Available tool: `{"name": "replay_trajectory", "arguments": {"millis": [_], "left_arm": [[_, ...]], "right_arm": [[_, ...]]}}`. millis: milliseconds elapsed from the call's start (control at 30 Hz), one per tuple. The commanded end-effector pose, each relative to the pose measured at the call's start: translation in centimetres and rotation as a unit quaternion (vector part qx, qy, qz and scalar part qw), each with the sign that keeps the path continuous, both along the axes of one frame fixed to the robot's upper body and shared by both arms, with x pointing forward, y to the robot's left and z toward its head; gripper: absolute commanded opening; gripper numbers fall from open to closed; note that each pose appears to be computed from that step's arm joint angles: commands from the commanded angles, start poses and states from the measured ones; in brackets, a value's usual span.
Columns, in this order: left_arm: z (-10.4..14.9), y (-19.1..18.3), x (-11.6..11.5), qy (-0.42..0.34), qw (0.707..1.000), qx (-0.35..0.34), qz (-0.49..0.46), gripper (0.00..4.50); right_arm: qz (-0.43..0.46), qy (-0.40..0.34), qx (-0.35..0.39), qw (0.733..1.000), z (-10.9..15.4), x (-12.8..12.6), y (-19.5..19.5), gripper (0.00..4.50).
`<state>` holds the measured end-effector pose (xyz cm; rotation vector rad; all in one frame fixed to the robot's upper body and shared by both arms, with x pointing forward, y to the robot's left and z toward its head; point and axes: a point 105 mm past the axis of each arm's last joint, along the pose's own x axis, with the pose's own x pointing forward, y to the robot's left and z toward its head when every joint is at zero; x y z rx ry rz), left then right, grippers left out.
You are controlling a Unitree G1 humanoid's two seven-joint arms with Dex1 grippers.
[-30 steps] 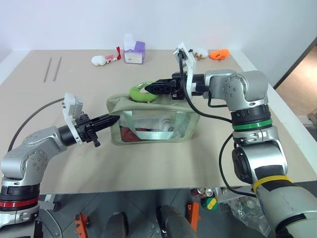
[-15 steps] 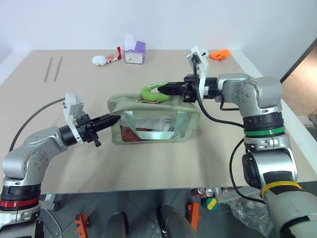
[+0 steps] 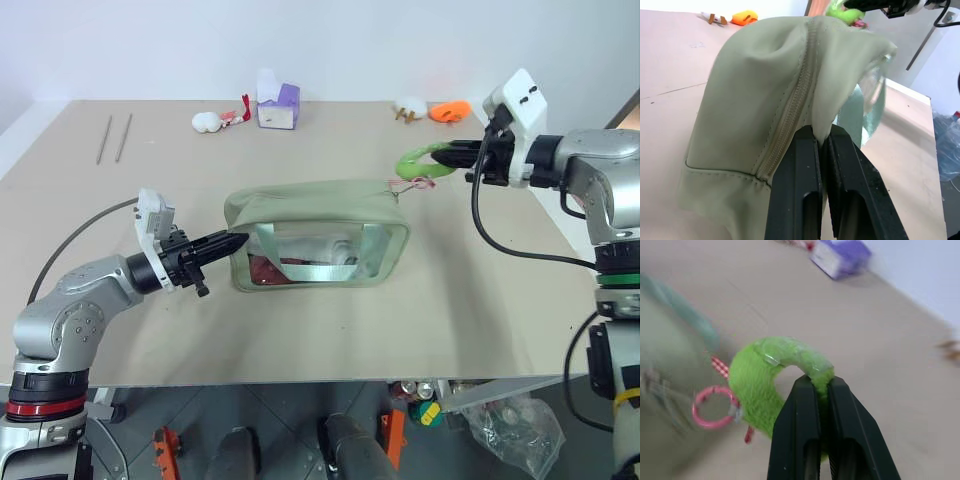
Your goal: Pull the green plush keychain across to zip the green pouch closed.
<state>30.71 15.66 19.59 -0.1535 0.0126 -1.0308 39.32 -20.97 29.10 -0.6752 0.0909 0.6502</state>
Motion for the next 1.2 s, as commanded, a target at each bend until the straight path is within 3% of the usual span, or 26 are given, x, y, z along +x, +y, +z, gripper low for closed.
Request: {"name": "replay_trajectory", "arguments": {"millis": [33, 233, 467, 867, 967, 1033, 1200], "left_arm": [[-0.2, -0.1, -0.1, 0.003, 1.000, 0.004, -0.006, 0.00], [-0.3, -0.3, -0.1, 0.005, 1.000, 0.003, -0.008, 0.00], [-0.2, -0.3, -0.1, 0.005, 1.000, 0.002, -0.010, 0.00], [0.1, 0.0, 0.0, 0.003, 1.000, -0.006, -0.002, 0.00], [0.2, 0.3, 0.2, 0.003, 1.000, -0.008, 0.007, 0.00], [0.2, 0.4, 0.2, 0.007, 1.000, -0.013, 0.012, 0.00], [1.1, 1.0, 0.2, 0.009, 0.999, -0.039, 0.019, 1.74]], "right_arm": [[-0.015, -0.063, -0.122, 0.990, 1.5, -0.9, -2.2, 0.05], [0.050, -0.036, -0.260, 0.964, -2.9, -2.3, -0.9, 0.05], [0.155, 0.005, -0.297, 0.942, -8.7, -3.7, 3.4, 0.05], [0.151, -0.008, -0.281, 0.948, -8.9, -2.5, 3.6, 0.05], [0.140, 0.014, -0.171, 0.975, -6.9, -2.4, 3.7, 0.05], [0.143, 0.037, -0.084, 0.986, -5.4, -2.7, 3.8, 0.70], [0.116, 0.064, 0.003, 0.991, -3.9, -3.0, 1.9, 2.33]]}}
